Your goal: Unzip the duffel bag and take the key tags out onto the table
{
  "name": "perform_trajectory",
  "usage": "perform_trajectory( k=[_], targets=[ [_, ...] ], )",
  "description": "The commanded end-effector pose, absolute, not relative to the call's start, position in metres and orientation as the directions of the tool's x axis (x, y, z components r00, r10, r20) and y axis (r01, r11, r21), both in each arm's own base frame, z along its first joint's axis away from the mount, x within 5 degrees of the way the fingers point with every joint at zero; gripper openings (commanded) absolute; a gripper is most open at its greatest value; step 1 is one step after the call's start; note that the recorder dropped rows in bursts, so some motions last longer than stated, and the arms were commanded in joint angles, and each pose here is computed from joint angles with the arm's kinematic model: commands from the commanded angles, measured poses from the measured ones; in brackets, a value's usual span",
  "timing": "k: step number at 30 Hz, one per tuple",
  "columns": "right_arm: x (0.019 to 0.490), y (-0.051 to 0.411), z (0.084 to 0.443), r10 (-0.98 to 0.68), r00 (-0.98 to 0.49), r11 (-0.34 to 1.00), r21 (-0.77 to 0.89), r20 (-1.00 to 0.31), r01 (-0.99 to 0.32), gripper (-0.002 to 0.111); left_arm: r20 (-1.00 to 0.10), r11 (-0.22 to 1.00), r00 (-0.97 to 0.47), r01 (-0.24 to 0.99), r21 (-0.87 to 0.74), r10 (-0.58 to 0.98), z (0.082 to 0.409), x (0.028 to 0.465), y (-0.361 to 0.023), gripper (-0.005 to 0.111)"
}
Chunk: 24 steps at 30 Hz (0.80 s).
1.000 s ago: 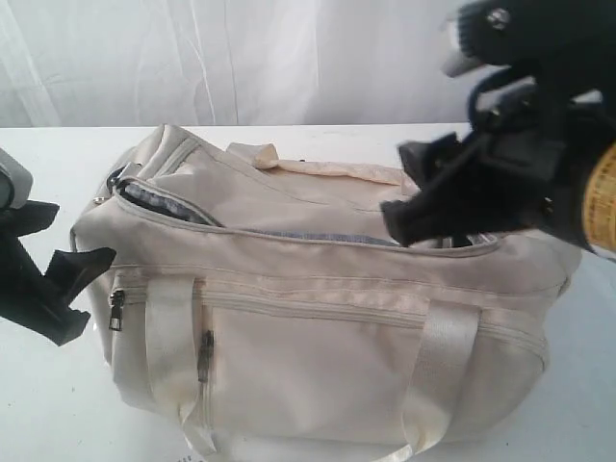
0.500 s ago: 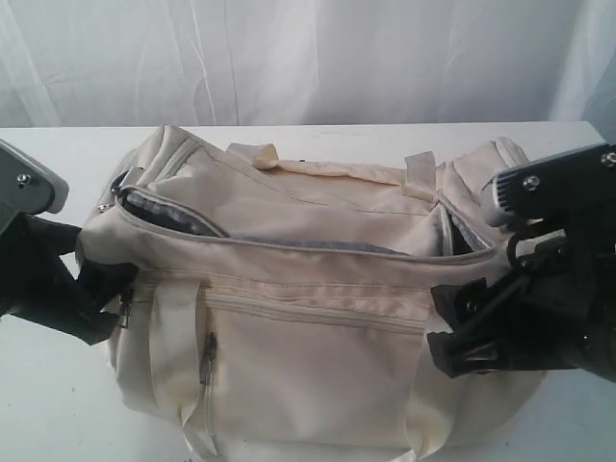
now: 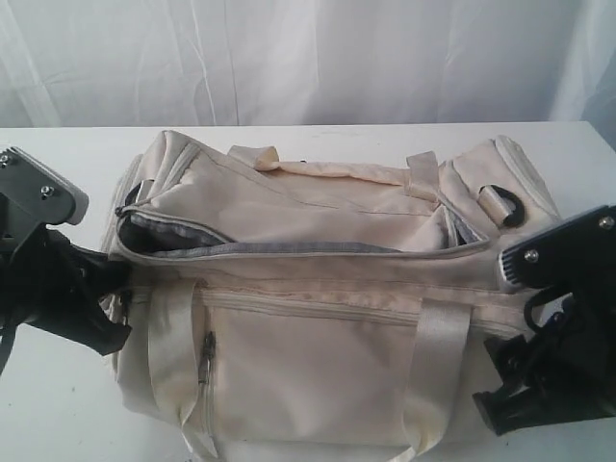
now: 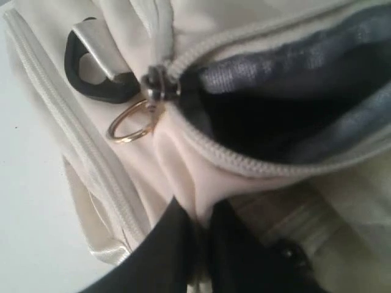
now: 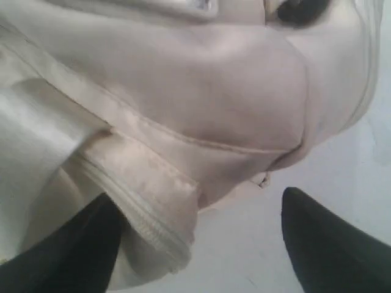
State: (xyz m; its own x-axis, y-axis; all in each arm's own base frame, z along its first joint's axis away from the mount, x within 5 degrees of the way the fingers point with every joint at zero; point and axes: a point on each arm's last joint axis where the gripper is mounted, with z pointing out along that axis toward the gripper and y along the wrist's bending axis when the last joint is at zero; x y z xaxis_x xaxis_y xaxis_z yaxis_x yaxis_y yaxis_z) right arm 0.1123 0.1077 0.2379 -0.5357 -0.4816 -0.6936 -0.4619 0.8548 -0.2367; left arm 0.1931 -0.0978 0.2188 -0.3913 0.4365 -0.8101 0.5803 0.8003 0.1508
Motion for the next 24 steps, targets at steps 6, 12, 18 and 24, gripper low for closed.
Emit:
perform_trajectory(
  k=[6, 12, 18, 24],
  targets=[
    [0.120, 0.103, 0.219, -0.421, -0.525, 0.901, -0.272, -0.739, -0.339, 0.046, -0.842, 0.784, -0.355, 0.609, 0.121, 0.406, 0.227, 0.188, -0.101, 0.000],
    [0.133, 0.106, 0.216, -0.406, -0.484, 0.914, -0.338, -0.775, -0.226, 0.022, -0.886, 0.810, -0.366, 0.586, 0.018, 0.284, 0.242, 0.180, -0.100, 0.000],
    [0.148, 0.103, 0.220, -0.358, -0.394, 0.929, -0.366, -0.846, -0.058, 0.007, -0.902, 0.740, -0.343, 0.671, -0.039, 0.263, 0.250, 0.168, -0.107, 0.000],
    [0.170, 0.089, 0.227, -0.210, -0.306, 0.964, -0.248, -0.929, 0.091, 0.007, -0.873, 0.606, -0.411, 0.774, -0.183, 0.261, 0.240, 0.148, -0.118, 0.000]
  ],
)
